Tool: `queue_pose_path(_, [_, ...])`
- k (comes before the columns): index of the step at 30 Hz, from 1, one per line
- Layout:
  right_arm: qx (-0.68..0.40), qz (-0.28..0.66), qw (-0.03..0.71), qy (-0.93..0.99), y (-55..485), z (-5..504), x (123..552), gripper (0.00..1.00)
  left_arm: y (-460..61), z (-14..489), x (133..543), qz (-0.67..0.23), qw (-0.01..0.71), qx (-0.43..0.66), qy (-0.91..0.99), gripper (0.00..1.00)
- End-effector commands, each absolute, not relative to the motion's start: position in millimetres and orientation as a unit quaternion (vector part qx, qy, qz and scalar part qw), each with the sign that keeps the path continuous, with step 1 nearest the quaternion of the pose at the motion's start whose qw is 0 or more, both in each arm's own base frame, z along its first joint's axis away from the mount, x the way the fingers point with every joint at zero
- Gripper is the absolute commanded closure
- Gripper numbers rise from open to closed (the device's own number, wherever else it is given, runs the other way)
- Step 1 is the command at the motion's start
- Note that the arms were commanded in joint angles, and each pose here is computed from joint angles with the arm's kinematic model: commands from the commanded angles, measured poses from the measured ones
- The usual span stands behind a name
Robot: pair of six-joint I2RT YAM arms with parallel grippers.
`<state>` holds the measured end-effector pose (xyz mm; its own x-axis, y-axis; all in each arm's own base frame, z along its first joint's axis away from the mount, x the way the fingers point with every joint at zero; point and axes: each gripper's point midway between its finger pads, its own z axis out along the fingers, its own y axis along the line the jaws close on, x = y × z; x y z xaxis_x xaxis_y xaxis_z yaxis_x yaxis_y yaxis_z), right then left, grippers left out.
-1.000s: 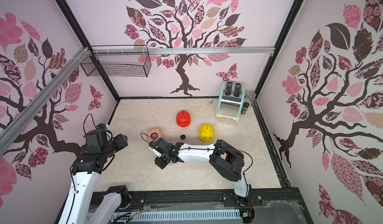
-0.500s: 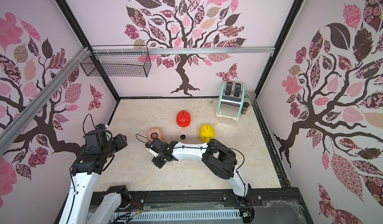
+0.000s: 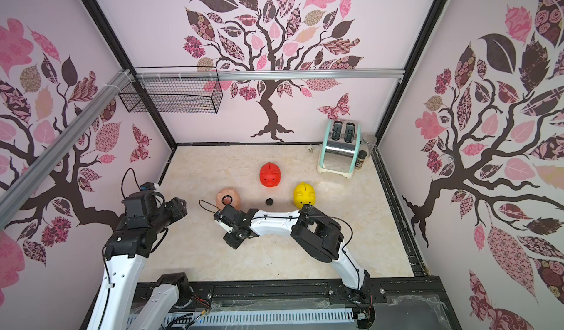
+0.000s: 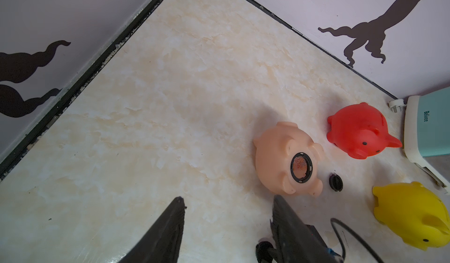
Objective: Close piggy banks
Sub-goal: Pick up the knob at the center of the board.
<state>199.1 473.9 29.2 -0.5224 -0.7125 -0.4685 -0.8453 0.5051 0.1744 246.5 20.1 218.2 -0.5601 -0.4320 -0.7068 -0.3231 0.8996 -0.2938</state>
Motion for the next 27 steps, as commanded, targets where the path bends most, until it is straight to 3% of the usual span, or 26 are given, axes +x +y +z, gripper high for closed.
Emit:
queue_pose_path(1, [-0.467,0.192,0.169,0.847,480.1,31.9,197.5,0.76,21.3,220.8,246.7,-0.063,0.424,-0.217,0.877,0.4])
queue_pose_path(17, [-0.458,0.134,0.142,0.867,459.9,-3.9,200.5,0.77,20.0,219.5,246.7,-0.066,0.422,-0.215,0.878,0.41])
queue_pose_path(27, [-0.435,0.086,0.132,0.886,435.0,-17.1,202.0,0.86,19.2,218.4,246.5,-0.068,0.42,-0.214,0.879,0.41])
